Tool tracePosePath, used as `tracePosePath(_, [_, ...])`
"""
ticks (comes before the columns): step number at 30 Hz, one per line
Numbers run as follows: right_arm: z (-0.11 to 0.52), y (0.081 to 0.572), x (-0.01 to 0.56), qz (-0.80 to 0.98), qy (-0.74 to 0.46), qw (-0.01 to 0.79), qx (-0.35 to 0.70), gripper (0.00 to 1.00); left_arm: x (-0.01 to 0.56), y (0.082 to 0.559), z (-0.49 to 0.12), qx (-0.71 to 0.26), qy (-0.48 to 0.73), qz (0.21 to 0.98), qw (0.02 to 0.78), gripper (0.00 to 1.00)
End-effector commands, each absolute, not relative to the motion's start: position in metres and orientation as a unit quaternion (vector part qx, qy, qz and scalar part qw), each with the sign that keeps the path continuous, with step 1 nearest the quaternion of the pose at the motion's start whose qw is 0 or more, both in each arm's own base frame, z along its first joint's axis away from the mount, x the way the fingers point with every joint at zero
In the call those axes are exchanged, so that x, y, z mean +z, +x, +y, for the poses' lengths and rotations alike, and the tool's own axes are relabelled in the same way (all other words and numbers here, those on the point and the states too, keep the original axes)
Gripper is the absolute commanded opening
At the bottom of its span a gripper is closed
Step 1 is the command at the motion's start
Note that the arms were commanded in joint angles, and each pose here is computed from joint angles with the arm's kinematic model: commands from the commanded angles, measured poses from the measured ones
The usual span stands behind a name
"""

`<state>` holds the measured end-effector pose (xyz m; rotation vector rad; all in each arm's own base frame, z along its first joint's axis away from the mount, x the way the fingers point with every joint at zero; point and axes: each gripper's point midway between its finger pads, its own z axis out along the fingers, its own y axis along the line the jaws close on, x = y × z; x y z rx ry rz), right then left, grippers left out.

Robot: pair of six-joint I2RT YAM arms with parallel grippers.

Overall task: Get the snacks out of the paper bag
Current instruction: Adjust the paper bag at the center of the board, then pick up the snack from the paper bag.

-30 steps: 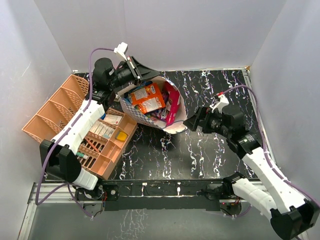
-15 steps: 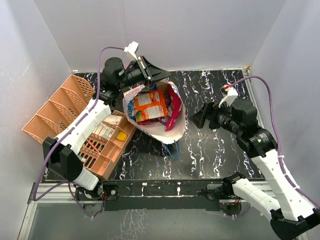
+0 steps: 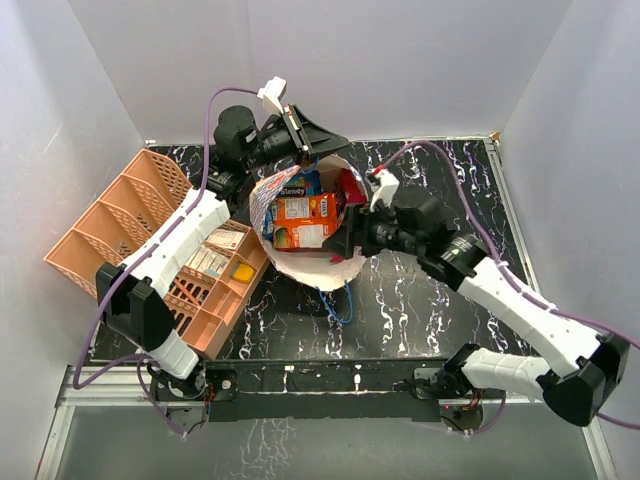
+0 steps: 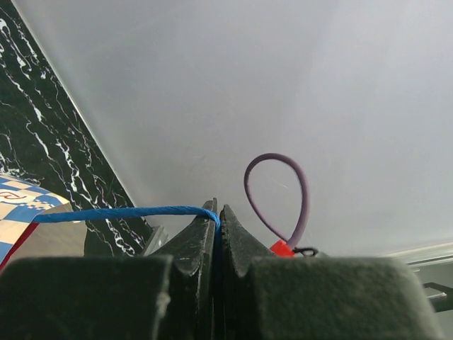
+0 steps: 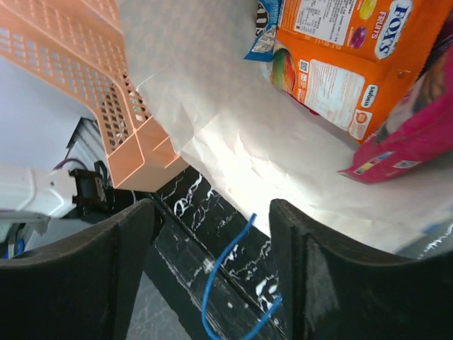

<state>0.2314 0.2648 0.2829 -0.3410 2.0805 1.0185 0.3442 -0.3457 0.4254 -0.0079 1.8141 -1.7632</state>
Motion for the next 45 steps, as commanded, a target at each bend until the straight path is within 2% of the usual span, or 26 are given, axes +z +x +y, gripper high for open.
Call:
tracePosePath(1, [0.28, 0.26, 0.284, 0.819, -0.076, 0.444, 0.355, 0.6, 0.462, 0.32, -0.341, -0.685, 0.032, 0.655, 0.317, 0.0])
tracePosePath(4, [0.275, 0.278, 0.255, 0.843, -0.015, 0.449, 0.296, 0.58, 0.46, 0.321, -0.336, -0.665, 0.024, 0.669, 0.331, 0.0])
tracePosePath(12, [0.25, 0.305, 0.216, 0.849, 0.09, 0.481, 0.199, 0.68, 0.444, 0.315, -0.327, -0.644, 0.005, 0.691, 0.327, 0.0])
tracePosePath(20, [0.24, 0.333, 0.189, 0.836, 0.153, 0.509, 0.139, 0.78, 0.45, 0.306, -0.326, -0.658, 0.007, 0.682, 0.318, 0.0])
tracePosePath(26, [0.247, 0.351, 0.184, 0.82, 0.184, 0.526, 0.132, 0.84, 0.451, 0.302, -0.325, -0.657, 0.011, 0.687, 0.312, 0.0])
tracePosePath(35, [0.231, 0.37, 0.171, 0.787, 0.235, 0.565, 0.078, 0.84, 0.451, 0.296, -0.323, -0.654, 0.017, 0.689, 0.311, 0.0])
tracePosePath(40, [0.226, 0.381, 0.166, 0.781, 0.236, 0.575, 0.051, 0.78, 0.454, 0.293, -0.32, -0.651, 0.018, 0.69, 0.316, 0.0])
tracePosePath(42, [0.225, 0.384, 0.163, 0.78, 0.236, 0.578, 0.045, 0.72, 0.452, 0.293, -0.319, -0.647, 0.017, 0.692, 0.319, 0.0])
tracePosePath(43, [0.224, 0.385, 0.162, 0.78, 0.237, 0.578, 0.042, 0.65, 0.452, 0.293, -0.318, -0.646, 0.015, 0.694, 0.319, 0.0])
tracePosePath(45, [0.225, 0.387, 0.165, 0.781, 0.233, 0.577, 0.046, 0.42, 0.45, 0.293, -0.318, -0.643, 0.014, 0.697, 0.319, 0.0])
